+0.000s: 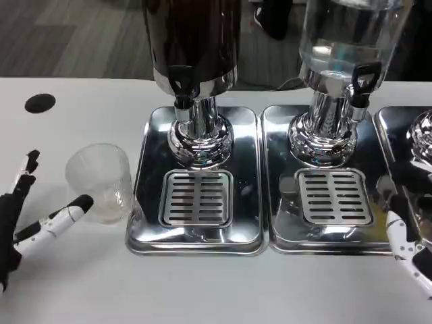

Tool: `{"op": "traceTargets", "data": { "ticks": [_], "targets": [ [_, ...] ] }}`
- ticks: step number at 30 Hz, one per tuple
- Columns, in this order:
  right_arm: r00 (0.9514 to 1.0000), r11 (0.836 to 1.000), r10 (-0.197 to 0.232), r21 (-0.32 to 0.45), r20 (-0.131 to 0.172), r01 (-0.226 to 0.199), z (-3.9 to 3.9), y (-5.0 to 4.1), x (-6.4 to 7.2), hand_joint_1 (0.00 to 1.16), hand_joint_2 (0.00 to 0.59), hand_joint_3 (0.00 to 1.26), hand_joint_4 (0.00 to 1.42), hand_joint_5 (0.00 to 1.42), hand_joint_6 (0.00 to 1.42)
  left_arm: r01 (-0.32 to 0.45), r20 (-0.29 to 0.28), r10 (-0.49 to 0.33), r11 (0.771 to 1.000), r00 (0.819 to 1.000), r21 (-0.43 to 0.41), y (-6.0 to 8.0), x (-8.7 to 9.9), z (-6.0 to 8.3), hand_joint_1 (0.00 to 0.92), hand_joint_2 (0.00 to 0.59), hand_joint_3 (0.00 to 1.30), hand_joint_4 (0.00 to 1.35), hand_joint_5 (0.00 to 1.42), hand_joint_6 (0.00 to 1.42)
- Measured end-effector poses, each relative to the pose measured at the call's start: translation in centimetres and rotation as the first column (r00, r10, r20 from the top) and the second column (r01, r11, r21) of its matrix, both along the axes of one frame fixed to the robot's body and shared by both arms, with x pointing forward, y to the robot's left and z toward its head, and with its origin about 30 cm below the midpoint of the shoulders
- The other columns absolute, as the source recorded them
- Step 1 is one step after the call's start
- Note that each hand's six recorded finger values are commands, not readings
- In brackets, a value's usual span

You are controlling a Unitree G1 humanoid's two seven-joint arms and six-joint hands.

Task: Grasp the cup under the faucet to collect the drink, then remove the cup.

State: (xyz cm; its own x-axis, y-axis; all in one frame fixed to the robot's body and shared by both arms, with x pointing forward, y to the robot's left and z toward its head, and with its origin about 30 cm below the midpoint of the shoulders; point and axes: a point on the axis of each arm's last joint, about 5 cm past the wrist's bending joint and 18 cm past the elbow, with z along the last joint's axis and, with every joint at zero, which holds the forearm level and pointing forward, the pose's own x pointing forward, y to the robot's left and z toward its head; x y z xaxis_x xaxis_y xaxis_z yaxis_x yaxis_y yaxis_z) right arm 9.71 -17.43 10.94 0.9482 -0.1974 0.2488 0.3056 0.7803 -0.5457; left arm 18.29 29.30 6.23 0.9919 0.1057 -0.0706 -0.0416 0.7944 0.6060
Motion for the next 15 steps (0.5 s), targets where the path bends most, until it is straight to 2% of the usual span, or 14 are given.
{"op": "traceTargets", "data": {
  "ticks": [11, 15],
  "targets": [
    [0.9997, 1.0, -0.016, -0.001, 0.02, 0.016, 0.19, -0.5, 0.1, 0.73, 0.452, 0.41, 0.39, 0.34, 0.39, 0.002, -0.022, -0.002, 1.0, 1.0, -0.006, -0.8, 1.2, -0.3, 0.368, 0.073, 0.0, 0.0, 0.05, 0.07],
    [0.9994, 1.0, -0.015, 0.001, 0.03, 0.015, 0.29, -0.55, 0.3, 0.73, 0.452, 0.41, 0.39, 0.34, 0.39, 0.029, -0.036, -0.028, 0.999, 0.999, 0.018, -1.2, 1.7, -0.4, 0.369, 0.075, 0.0, 0.0, 0.06, 0.07]
  ]
}}
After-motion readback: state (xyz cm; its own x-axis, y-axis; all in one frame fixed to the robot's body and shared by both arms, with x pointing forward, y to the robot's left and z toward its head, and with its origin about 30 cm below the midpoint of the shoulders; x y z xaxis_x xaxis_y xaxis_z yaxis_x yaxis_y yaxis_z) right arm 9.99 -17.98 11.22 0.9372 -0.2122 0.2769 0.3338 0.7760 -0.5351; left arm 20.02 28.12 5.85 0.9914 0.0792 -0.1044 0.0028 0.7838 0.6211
